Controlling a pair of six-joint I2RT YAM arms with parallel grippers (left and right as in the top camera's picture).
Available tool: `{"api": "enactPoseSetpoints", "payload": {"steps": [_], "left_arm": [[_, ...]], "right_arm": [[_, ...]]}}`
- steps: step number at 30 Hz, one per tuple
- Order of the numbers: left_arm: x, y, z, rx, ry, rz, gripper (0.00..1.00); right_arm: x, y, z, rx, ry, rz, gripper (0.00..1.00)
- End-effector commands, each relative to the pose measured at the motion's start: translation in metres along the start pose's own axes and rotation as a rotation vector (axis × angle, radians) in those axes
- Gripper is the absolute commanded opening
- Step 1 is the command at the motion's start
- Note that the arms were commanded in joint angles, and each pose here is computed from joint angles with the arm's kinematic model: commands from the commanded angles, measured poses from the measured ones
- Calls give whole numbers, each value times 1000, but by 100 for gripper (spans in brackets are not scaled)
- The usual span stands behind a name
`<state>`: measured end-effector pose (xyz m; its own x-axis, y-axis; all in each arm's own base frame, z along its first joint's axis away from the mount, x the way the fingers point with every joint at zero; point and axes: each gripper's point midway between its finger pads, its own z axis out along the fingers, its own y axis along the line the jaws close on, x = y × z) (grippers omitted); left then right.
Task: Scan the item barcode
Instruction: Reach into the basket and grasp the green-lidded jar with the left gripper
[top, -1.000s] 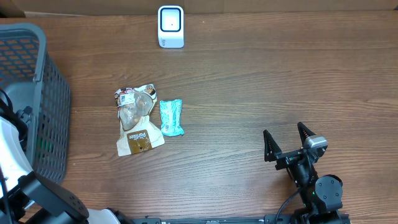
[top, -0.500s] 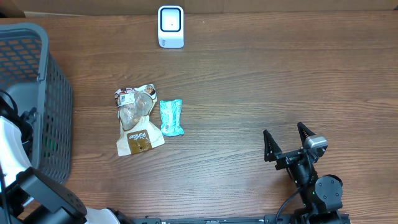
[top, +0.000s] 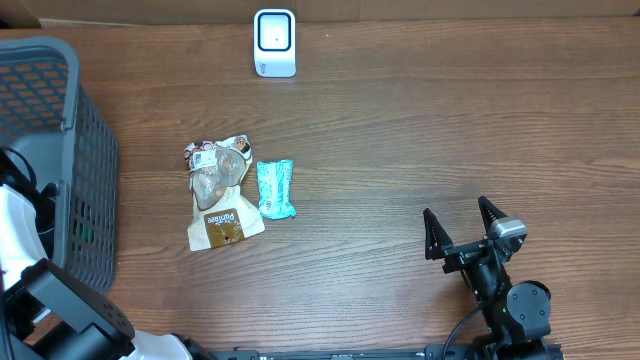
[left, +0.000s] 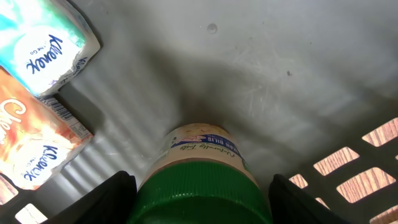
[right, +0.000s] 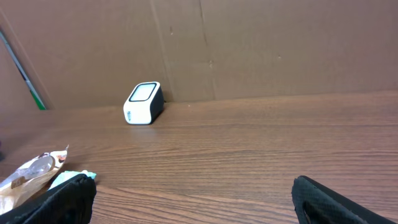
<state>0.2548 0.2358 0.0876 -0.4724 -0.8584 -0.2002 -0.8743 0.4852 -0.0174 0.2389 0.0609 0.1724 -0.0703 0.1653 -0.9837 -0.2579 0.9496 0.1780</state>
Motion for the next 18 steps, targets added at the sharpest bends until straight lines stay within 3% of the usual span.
{"api": "enactPoseSetpoints", "payload": {"steps": [1, 6, 12, 18], "left_arm": [[5, -8, 0, 34, 30, 7, 60], [-18, -15, -26, 55, -27, 5, 56], [-72, -21, -114, 70, -214, -5, 54], [-92, -35, -190, 176, -346, -3, 54]], "right_arm": [[2, -1, 0, 1, -4, -4, 100], [2, -1, 0, 1, -4, -4, 100], [2, -1, 0, 1, -4, -4, 100], [2, -1, 0, 1, -4, -4, 100]]}}
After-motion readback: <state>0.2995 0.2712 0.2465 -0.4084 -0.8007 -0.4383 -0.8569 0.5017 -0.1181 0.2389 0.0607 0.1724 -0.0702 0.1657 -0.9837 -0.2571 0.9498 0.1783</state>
